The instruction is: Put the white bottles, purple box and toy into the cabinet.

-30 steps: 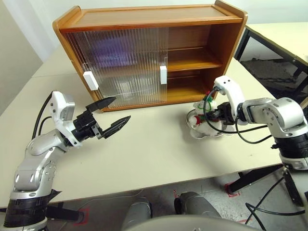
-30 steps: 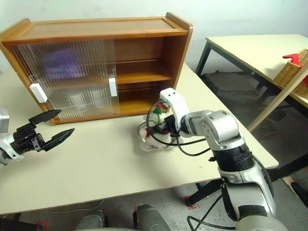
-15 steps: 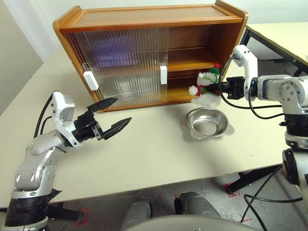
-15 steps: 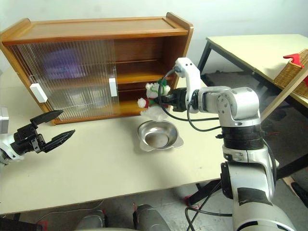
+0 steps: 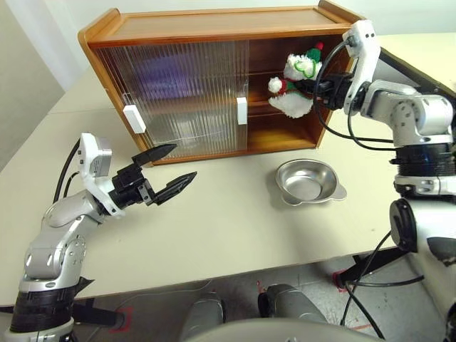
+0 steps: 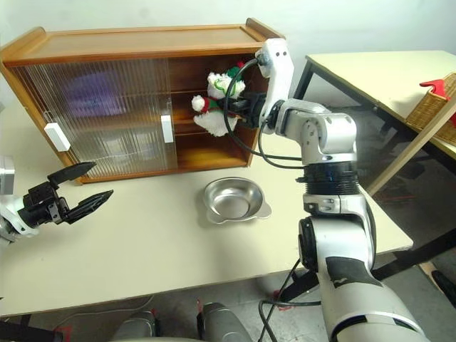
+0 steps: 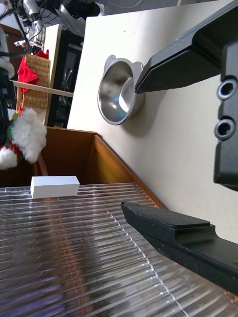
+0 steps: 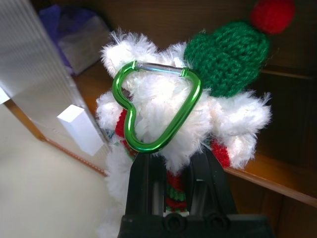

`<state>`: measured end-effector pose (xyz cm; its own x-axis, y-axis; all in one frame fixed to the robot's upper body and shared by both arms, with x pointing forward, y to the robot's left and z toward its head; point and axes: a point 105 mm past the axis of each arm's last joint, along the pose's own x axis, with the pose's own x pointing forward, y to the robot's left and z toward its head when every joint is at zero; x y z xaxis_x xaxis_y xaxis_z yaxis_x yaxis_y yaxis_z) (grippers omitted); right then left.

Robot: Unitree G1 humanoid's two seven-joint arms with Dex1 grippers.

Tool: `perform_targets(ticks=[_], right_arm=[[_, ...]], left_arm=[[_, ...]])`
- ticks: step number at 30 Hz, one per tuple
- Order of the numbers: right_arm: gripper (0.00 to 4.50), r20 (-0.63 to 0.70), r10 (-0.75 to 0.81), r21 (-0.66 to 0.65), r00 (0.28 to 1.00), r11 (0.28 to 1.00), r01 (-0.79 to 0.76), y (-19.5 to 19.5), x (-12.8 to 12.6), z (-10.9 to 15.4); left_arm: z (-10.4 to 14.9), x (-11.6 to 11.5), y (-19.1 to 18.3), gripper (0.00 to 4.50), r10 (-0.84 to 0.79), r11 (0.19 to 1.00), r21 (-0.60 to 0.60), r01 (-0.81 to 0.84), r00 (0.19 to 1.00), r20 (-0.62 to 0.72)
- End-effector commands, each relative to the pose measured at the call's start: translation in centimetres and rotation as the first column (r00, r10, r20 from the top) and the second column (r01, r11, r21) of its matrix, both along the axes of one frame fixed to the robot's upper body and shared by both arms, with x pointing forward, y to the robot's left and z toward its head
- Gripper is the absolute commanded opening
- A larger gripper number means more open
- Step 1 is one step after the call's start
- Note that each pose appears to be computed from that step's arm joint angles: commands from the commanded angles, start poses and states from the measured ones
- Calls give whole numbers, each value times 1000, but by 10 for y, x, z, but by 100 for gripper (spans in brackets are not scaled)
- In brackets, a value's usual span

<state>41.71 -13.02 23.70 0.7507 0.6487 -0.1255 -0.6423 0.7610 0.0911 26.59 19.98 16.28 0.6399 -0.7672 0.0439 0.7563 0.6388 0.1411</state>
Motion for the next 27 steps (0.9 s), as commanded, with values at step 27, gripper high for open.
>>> perform_targets(ticks=[27], right_arm=[[21,316,-60,-54,947,995,81,27,37,3]], left_arm=[[28,4,-13,450,-7,994,-109,16,997,79]])
